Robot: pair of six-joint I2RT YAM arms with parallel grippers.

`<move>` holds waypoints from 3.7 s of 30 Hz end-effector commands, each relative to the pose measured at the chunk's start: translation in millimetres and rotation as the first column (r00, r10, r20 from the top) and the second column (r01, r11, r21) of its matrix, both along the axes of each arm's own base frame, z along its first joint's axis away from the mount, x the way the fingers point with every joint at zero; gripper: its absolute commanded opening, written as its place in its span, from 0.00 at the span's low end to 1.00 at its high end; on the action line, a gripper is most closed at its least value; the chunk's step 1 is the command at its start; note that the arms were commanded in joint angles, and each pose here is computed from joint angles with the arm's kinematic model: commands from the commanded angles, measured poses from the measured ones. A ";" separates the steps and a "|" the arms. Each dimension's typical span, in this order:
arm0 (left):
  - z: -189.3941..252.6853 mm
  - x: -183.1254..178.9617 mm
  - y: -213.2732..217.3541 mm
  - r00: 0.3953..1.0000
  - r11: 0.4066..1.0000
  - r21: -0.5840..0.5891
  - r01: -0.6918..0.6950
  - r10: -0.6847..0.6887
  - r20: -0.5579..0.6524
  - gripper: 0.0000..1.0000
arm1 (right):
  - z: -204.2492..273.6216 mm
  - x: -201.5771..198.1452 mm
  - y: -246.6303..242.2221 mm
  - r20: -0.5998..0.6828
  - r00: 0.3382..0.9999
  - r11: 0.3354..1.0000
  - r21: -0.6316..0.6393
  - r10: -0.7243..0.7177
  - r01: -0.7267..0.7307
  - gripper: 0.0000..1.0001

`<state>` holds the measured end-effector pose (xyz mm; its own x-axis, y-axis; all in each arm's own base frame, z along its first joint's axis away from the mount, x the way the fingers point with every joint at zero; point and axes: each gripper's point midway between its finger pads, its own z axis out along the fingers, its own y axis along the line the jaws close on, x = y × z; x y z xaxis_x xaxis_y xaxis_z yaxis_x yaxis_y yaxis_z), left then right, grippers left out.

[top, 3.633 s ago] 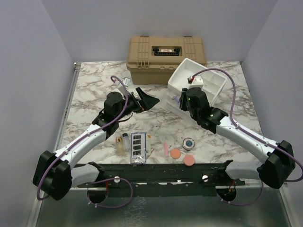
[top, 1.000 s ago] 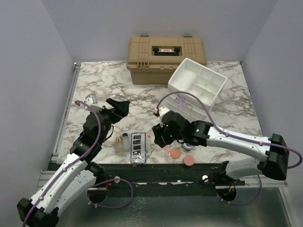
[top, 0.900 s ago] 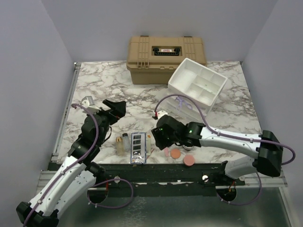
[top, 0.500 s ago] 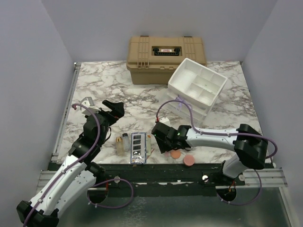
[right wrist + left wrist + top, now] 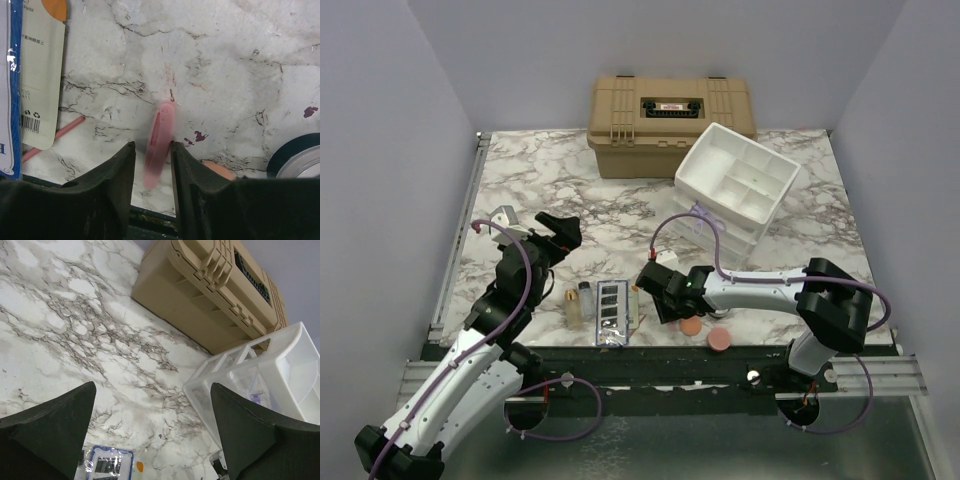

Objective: Organize the makeup
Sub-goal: Pick up the makeup from the corner of the board, then place the makeup in the drawer.

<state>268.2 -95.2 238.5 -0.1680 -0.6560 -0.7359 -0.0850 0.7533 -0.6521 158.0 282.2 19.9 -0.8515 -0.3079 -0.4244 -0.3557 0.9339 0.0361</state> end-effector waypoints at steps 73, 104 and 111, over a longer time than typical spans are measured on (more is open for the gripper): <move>-6.2 1.9 -11.0 0.999 0.999 -0.028 0.038 -0.039 -0.032 0.99 | 189.2 149.3 -106.4 0.471 0.811 0.934 -0.256 0.347 -0.251 0.27; -14.8 6.2 -13.8 0.998 0.999 -0.014 0.041 -0.042 -0.056 0.99 | 248.7 36.9 9.0 0.599 0.657 0.577 0.362 0.458 -0.732 0.48; -17.7 5.6 -12.5 0.998 0.999 -0.014 0.035 -0.036 -0.058 0.99 | 185.3 -20.3 15.3 0.647 0.346 0.284 0.202 0.679 -0.937 0.51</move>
